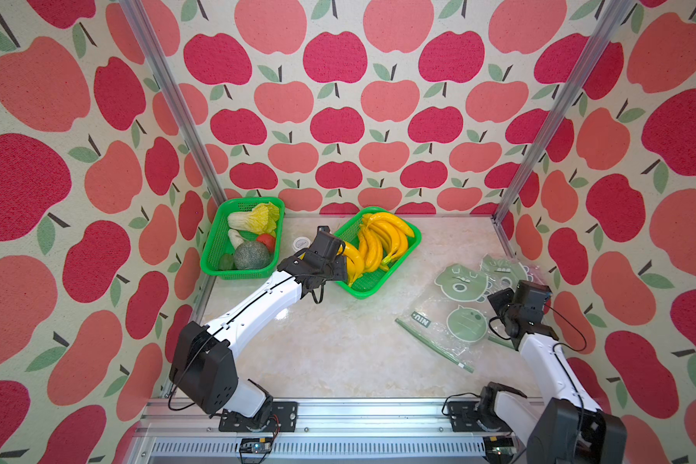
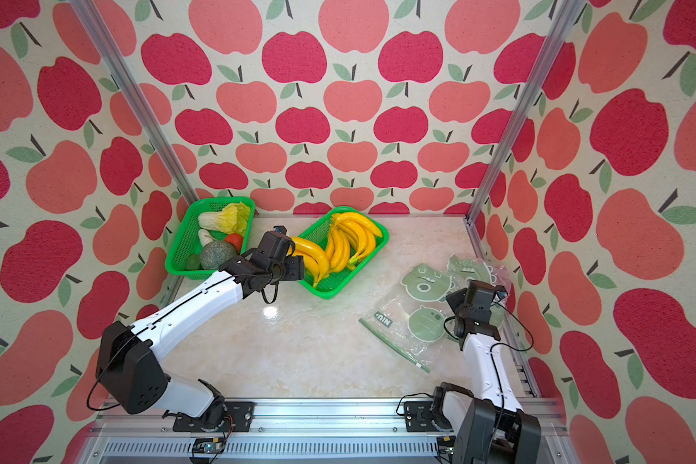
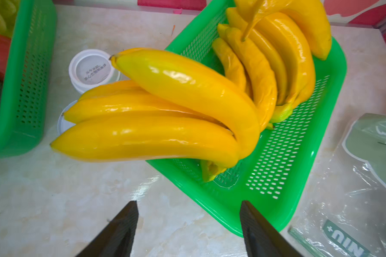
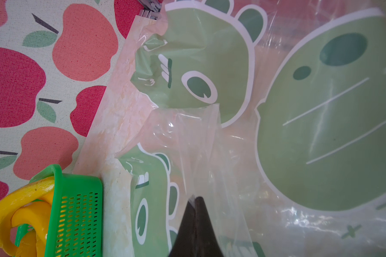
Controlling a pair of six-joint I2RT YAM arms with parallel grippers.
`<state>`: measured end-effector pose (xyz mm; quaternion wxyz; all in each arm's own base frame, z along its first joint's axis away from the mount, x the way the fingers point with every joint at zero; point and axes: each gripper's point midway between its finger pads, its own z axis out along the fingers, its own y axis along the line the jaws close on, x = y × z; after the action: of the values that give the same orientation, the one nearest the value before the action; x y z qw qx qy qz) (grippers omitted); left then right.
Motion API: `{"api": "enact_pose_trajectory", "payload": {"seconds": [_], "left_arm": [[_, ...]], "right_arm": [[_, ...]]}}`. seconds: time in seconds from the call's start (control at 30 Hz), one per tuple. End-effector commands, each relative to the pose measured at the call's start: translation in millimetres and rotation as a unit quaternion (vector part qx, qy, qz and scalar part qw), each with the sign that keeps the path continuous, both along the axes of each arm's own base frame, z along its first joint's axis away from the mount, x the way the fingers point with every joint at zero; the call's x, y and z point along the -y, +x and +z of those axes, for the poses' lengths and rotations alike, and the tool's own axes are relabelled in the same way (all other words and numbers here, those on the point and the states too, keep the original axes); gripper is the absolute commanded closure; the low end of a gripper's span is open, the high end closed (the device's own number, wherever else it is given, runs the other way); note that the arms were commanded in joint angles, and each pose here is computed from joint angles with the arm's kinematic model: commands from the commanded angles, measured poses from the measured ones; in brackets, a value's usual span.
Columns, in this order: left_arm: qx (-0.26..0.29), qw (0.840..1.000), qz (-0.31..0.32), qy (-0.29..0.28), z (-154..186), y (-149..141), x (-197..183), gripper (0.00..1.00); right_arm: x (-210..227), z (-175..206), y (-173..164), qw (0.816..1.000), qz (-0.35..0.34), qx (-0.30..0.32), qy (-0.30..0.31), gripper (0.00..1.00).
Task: Open the zip-top bag and take out the banana
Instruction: Adjust the banana in the basket.
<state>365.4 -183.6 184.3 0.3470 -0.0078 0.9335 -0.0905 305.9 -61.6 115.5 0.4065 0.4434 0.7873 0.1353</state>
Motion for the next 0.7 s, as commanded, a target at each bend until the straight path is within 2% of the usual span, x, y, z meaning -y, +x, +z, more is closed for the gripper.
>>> {"api": "enact_pose_trajectory", "payload": {"seconds": [0.0, 0.27, 0.47, 0.67], "left_arm": [[0.002, 0.996, 0.018, -0.087, -1.5, 19.1, 8.2, 0.24], [0.033, 0.994, -0.062, -0.088, 4.4, 57.0, 42.8, 0.24], [0.045, 0.991, -0.109, -0.062, 2.7, 80.2, 61.0, 0.3], [0.023, 0.986, -0.155, -0.053, -13.8, 95.4, 81.1, 0.31]], "right_arm": [[-2.3, -6.2, -7.0, 1.0, 0.01, -0.013, -0.005, 0.98], [-1.9, -7.7, -9.7, 1.0, 0.011, -0.016, -0.011, 0.98], [-2.5, -8.1, -6.1, 1.0, 0.017, -0.019, -0.011, 0.97], [-2.8, -6.9, -3.3, 1.0, 0.019, -0.02, -0.009, 0.97]]}}
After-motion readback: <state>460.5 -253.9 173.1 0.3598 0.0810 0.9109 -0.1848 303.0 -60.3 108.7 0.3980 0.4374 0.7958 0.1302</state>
